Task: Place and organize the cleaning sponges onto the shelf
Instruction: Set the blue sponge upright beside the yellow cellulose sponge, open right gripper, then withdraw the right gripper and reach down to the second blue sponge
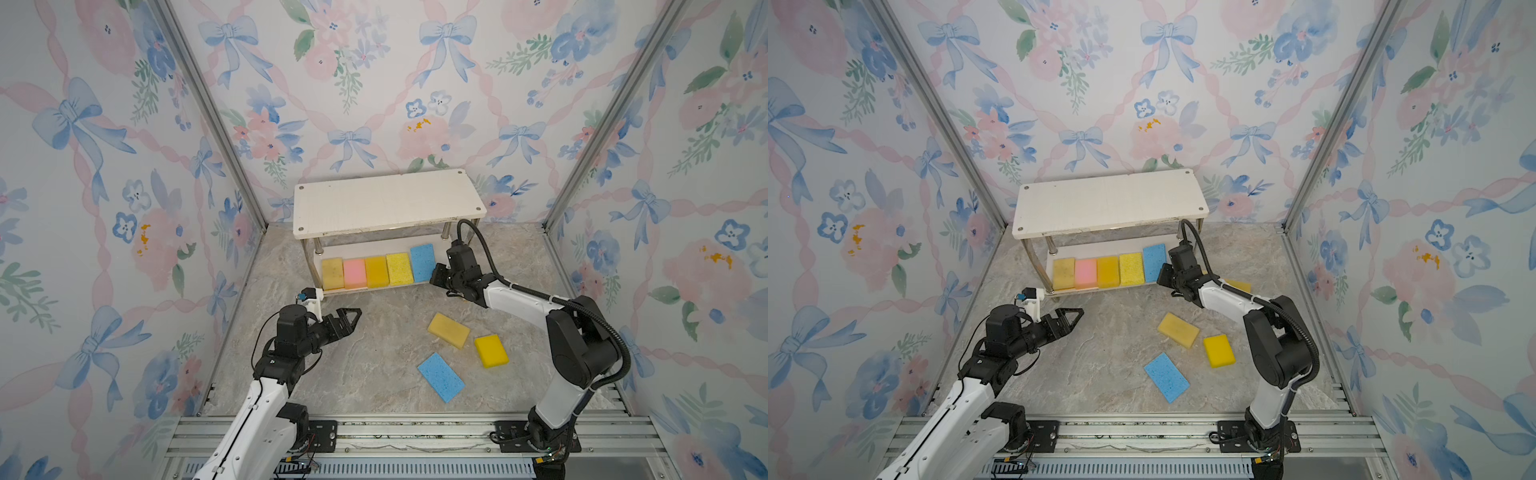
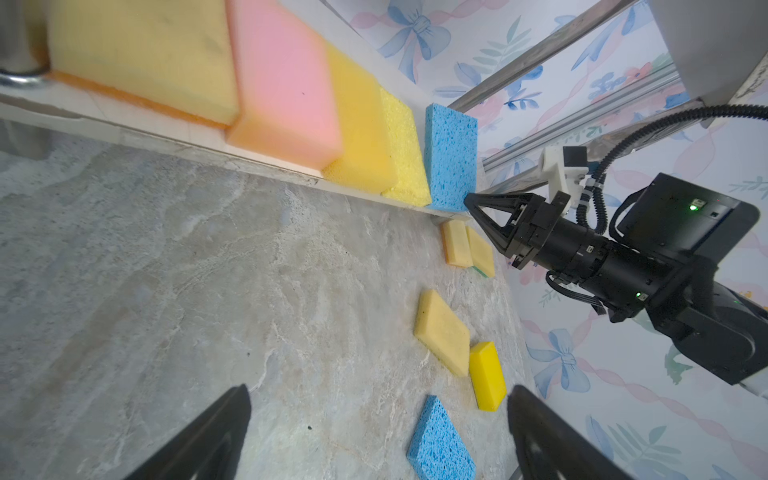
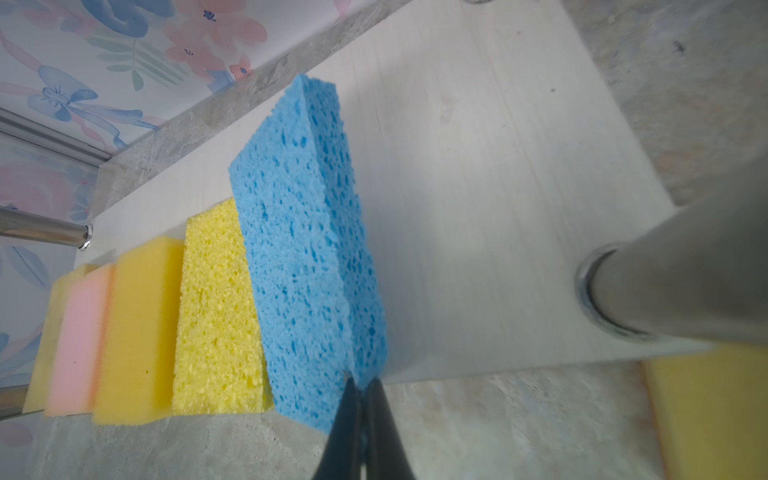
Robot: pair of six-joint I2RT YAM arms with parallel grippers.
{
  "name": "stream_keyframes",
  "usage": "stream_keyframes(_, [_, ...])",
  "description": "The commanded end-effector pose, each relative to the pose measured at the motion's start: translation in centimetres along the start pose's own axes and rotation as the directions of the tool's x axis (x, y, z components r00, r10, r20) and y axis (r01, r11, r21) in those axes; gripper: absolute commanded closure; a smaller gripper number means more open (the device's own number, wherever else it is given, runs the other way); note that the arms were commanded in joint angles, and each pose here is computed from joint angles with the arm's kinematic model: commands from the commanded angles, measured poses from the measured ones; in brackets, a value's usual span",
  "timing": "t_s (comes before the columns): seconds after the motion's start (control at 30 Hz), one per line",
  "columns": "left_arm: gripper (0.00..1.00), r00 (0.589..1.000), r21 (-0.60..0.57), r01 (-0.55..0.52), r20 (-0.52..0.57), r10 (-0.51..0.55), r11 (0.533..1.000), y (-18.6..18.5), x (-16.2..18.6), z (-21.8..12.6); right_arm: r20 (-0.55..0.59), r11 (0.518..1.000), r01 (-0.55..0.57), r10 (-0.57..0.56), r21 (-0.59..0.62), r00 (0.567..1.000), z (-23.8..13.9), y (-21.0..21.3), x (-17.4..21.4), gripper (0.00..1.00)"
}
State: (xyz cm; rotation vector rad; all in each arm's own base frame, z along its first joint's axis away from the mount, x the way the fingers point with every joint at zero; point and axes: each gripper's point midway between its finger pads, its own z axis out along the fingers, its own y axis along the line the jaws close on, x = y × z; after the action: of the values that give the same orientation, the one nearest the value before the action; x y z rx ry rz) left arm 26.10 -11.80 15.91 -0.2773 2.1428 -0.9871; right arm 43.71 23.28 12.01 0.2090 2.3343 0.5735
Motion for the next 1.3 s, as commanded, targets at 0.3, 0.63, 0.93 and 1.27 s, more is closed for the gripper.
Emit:
stream_keyframes(0.3, [0.02, 1.000, -0.002, -0.016, -0.015, 0.016, 1.000, 0.3, 0.4, 0.0, 0.006, 1.000, 0.014, -0.014, 0.010, 1.000, -0.4, -0.1, -1.1, 0.57])
stream_keyframes(0.63, [0.02, 1.000, 0.013, -0.015, -0.017, 0.015, 1.000, 0.0, 0.4, -0.1, -0.011, 0.999, 0.043, -0.043, -0.025, 0.999, -3.2, 1.0, 0.4, 0.47])
stream_keyframes(0.93, [0.02, 0.994, 0.077, 0.027, -0.110, -0.018, 0.997, -1.0, 2.8, 0.4, -0.179, 0.995, 0.089, -0.097, -0.049, 0.979, -9.0, -0.7, 6.1, 0.35])
stream_keyframes(1.27, [0.02, 0.972, 0.144, 0.055, -0.233, -0.020, 0.988, -4.1, 8.9, 3.0, -0.526, 0.976, 0.209, -0.206, -0.054, 0.825, -15.7, -3.2, 14.6, 0.24])
